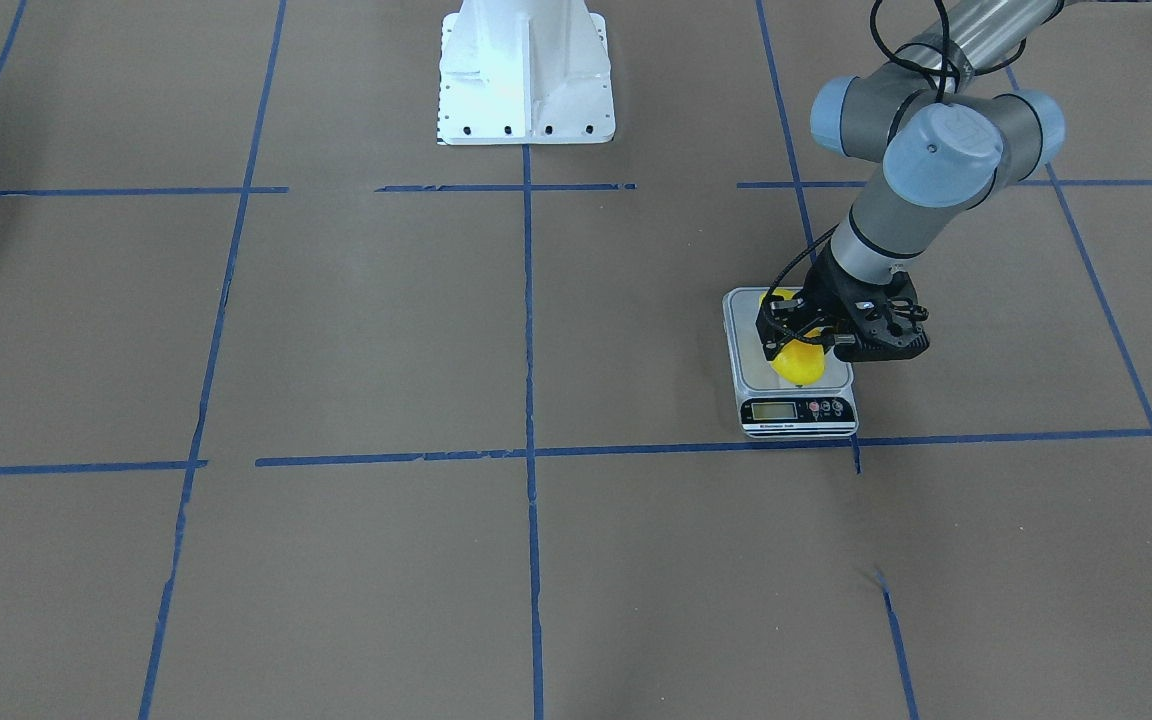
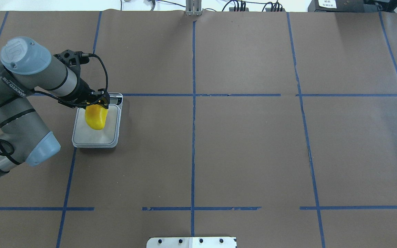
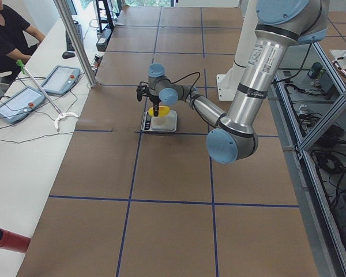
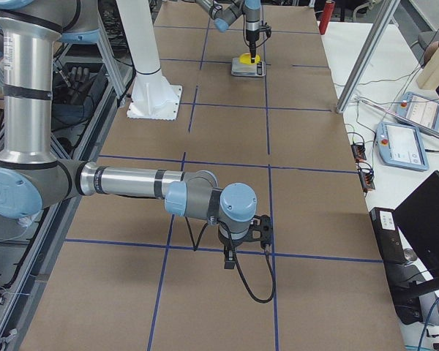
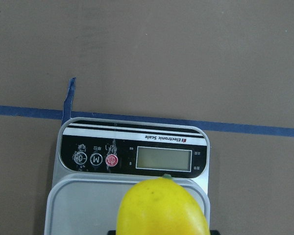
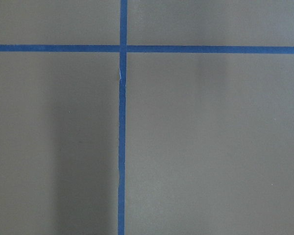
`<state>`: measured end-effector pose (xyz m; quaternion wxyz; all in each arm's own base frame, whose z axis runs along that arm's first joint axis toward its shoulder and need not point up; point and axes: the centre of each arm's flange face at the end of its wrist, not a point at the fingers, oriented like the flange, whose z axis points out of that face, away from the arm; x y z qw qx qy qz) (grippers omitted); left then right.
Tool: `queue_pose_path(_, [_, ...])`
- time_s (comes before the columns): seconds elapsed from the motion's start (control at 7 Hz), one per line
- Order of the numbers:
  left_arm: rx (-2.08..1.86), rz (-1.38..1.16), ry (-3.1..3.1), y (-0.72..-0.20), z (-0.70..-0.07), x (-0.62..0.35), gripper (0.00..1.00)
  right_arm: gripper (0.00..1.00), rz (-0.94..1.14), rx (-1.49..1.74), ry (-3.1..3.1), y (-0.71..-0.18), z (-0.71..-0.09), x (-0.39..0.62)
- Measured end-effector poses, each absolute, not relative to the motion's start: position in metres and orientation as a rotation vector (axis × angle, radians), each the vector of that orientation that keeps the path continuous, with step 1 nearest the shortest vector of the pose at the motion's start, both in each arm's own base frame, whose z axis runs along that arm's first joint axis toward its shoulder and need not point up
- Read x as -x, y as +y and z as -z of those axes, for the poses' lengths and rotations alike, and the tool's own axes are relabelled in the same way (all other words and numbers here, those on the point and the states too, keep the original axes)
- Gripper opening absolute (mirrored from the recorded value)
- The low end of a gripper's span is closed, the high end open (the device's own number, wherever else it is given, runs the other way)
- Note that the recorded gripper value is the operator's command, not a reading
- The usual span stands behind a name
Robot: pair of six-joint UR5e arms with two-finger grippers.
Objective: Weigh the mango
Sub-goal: 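Carry the mango with the left gripper onto the scale tray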
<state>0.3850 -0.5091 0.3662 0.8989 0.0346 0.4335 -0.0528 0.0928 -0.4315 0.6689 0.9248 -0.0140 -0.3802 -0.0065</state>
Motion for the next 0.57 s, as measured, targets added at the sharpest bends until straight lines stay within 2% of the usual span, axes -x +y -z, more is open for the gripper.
queue_pose_path(0.14, [-0.074,0.107,0.898,-0.5085,-0.3695,-0.3859,0.14,1.0,0.013,0.029,-0.78,-0.4315,-0.6689,-0.0928])
queue_pose_path(0.29, [-0.076,0.105,0.897,-0.5084,-0.3715,-0.3859,0.89,1.0,0.013,0.029,-0.78,-0.4316,-0.6689,-0.0928])
queue_pose_path(0.43, [-0.076,0.103,0.895,-0.5079,-0.3731,-0.3861,1.0,1.0,0.013,0.029,-0.78,-0.4316,-0.6689,-0.0928])
queue_pose_path(0.57, [-0.076,0.101,0.893,-0.5073,-0.3742,-0.3861,1.0,1.0,0.013,0.029,-0.78,-0.4315,-0.669,-0.0928])
